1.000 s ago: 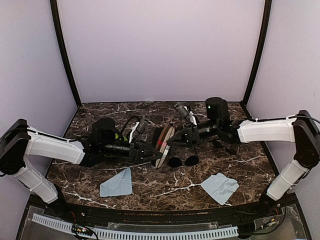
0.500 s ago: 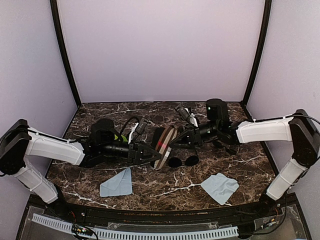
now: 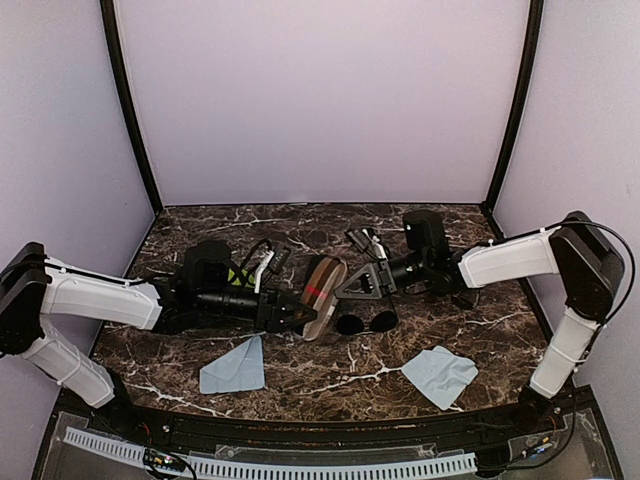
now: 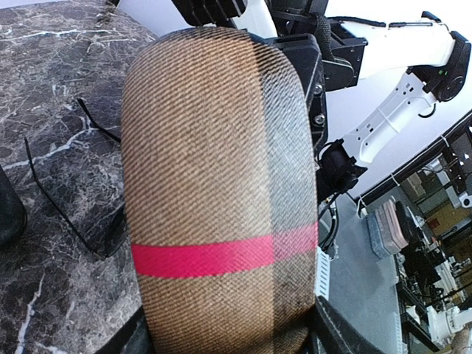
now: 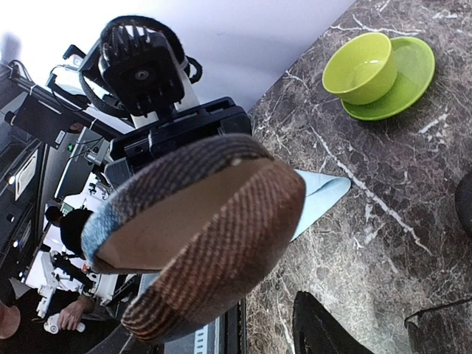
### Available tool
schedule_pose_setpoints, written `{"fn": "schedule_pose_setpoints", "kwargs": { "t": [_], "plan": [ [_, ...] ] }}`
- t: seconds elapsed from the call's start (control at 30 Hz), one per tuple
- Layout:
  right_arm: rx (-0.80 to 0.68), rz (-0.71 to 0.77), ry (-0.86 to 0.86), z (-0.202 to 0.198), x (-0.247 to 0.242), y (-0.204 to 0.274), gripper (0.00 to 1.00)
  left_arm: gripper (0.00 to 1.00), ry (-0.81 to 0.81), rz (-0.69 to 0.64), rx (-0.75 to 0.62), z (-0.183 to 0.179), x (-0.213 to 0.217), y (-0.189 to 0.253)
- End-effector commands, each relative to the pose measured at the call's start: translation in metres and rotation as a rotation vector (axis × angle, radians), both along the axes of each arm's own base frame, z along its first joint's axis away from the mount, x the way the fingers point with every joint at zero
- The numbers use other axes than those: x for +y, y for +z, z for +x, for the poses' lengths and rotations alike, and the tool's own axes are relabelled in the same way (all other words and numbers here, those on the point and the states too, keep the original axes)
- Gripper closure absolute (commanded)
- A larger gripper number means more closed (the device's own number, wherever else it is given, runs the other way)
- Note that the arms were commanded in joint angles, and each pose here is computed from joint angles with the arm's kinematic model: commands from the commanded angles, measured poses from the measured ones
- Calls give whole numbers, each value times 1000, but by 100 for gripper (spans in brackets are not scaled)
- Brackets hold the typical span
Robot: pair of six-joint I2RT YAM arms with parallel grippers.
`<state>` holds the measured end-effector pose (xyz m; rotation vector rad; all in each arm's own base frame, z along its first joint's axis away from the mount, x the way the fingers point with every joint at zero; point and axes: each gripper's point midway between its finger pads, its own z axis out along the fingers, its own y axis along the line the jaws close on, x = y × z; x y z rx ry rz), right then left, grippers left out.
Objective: Organize the sunglasses
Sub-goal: Open the sunglasses case.
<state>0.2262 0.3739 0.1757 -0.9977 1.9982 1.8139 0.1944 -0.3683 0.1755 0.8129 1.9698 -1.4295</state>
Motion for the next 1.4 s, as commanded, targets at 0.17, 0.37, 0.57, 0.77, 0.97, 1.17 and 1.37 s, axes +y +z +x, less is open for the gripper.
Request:
{"fn": "schedule_pose_setpoints", "kwargs": {
  "t": [0.17,0.37,0.57,0.77,0.97,1.17,1.37],
  "plan": [
    [133,-280,-415,70,-29,-68,64,100,-302,-245,-338,-63,-13,95],
    [171,-269,-459,74,-28,-68,64,100,-311,-189,-355,-64,-24,84],
    [218,-211,-499,78,-26,-60,64,100,-328,-165,-352,-68,-31,77],
    [236,-142,-510,83,-24,-55,64,100,-342,-152,-351,-70,-34,73],
    [217,-119,-512,85,-24,-52,64,100,-313,-126,-358,-66,-36,67],
    [200,-99,-508,81,-24,-42,64,100,-284,-110,-345,-60,-38,63],
    [225,-53,-635,90,-28,-34,69,100,-246,-110,-312,-52,-44,60]
  ]
}}
